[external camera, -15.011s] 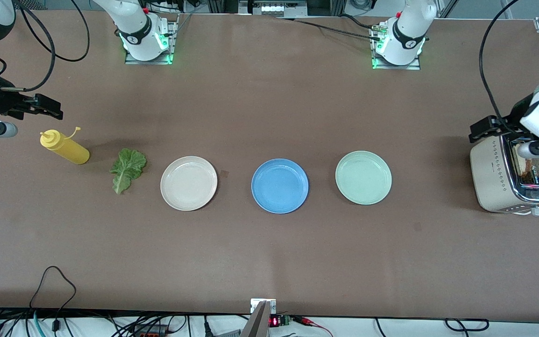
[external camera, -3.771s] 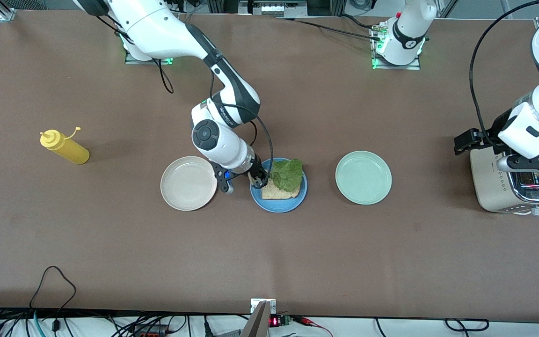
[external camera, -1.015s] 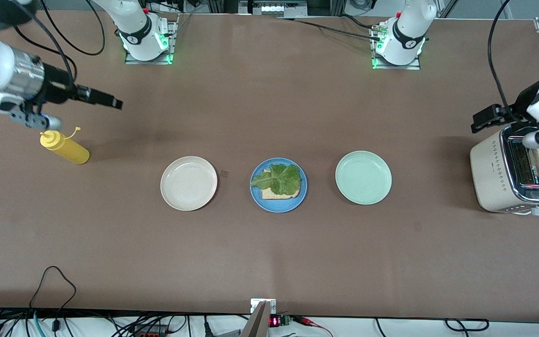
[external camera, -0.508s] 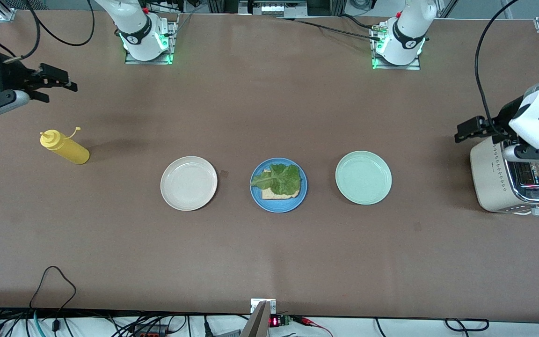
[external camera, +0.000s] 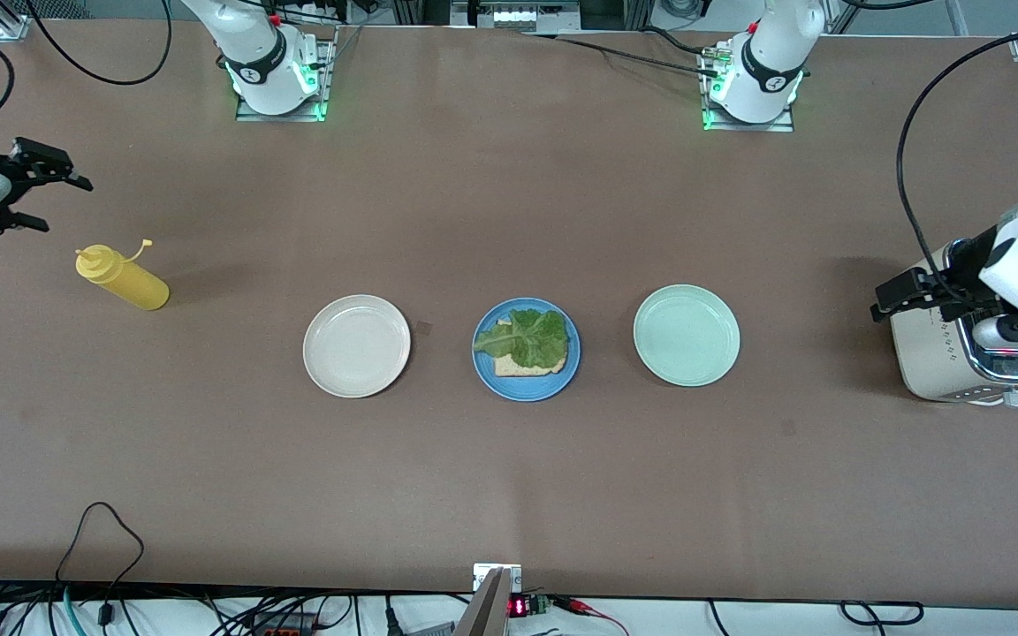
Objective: Make sandwich in blue plate with both arms
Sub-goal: 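Reach the right gripper to the yellow squeeze bottle and grasp it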
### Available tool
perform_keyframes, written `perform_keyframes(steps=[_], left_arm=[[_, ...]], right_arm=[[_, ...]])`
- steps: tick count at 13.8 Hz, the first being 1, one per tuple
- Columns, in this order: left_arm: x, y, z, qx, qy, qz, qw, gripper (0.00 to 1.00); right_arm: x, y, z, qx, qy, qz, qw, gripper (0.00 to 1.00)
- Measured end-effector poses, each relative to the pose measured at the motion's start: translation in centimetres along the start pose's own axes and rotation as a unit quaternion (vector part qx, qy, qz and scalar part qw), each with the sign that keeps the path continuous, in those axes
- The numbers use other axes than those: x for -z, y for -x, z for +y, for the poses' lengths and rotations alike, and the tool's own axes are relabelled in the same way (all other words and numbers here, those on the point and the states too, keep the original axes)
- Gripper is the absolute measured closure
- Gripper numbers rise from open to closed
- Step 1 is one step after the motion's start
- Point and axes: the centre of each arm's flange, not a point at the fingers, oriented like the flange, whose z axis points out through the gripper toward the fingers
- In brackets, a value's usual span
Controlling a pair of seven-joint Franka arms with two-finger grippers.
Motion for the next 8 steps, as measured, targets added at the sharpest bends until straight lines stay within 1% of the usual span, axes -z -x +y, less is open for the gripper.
perform_keyframes(steps=[2, 3, 5, 6, 8], left_arm=[[1.9, 0.6, -0.3, 0.002, -0.001, 0.006, 1.000, 0.00], [3.1, 1.2, -0.1, 0.001, -0.001, 0.008, 1.000, 0.00], [5.6, 2.6, 0.3, -0.003, -0.004, -0.002, 1.000, 0.00], [6.8, 3.3, 0.4, -0.005, -0.010, -0.008, 1.000, 0.00], [8.1, 3.8, 0.4, -0.007, -0.018, -0.009, 1.000, 0.00]], right_arm=[[-0.7, 1.3, 1.7, 0.054, 0.002, 0.006, 0.999, 0.00], [-1.2, 2.1, 2.6, 0.079, -0.002, 0.015, 0.997, 0.00], [-2.8, 3.7, 4.5, 0.131, -0.019, 0.059, 0.989, 0.00], [-3.7, 4.7, 5.5, 0.153, -0.027, 0.078, 0.985, 0.00], [-5.6, 6.6, 7.2, 0.194, -0.038, 0.116, 0.973, 0.00]])
